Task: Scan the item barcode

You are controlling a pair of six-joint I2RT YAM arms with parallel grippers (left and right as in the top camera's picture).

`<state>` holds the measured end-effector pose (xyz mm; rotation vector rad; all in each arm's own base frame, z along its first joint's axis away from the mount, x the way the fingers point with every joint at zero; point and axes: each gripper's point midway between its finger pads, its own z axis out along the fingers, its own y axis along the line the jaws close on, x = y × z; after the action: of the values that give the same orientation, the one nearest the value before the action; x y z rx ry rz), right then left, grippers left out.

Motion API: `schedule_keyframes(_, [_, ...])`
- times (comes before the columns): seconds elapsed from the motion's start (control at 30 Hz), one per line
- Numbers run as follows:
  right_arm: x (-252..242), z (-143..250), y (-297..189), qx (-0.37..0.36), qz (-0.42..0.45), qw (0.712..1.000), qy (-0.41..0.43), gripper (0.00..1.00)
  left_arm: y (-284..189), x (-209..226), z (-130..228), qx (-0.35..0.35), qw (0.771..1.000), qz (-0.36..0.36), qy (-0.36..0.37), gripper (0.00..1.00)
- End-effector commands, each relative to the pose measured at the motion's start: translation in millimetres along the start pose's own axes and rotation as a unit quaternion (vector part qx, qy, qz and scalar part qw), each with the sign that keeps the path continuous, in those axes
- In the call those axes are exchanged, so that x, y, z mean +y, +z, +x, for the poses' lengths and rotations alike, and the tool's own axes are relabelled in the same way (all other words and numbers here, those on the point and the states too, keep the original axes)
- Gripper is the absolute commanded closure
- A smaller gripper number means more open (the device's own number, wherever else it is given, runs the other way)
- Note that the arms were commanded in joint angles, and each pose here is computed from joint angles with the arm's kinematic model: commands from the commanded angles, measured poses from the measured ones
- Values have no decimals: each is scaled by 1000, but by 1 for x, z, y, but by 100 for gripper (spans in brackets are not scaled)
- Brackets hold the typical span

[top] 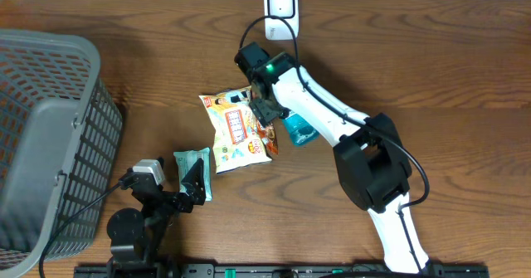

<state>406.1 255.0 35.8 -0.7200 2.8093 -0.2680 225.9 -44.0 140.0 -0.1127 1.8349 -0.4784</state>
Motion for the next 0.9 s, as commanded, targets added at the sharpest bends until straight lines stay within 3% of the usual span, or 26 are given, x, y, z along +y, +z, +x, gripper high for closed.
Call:
schedule_keyframes(0.0, [-30,-10,3,-21,72,996,48,14,1,4,9,14,1000,-6,-3,2])
schedule_keyframes(0.33, [-16,6,53,24,69,997,34,22,1,4,9,14,1000,-6,-4,2])
schedule_keyframes(0.6, [5,26,66,76,-11,996,40,52,1,4,9,14,1000,-6,-3,2])
schedule_keyframes(0.73, [15,32,61,97,-80,991,34,60,1,4,9,14,1000,-6,-3,2])
schedule_keyframes(0.87, [3,29,49,102,-94,990,28,66,1,4,9,14,1000,-6,-3,2])
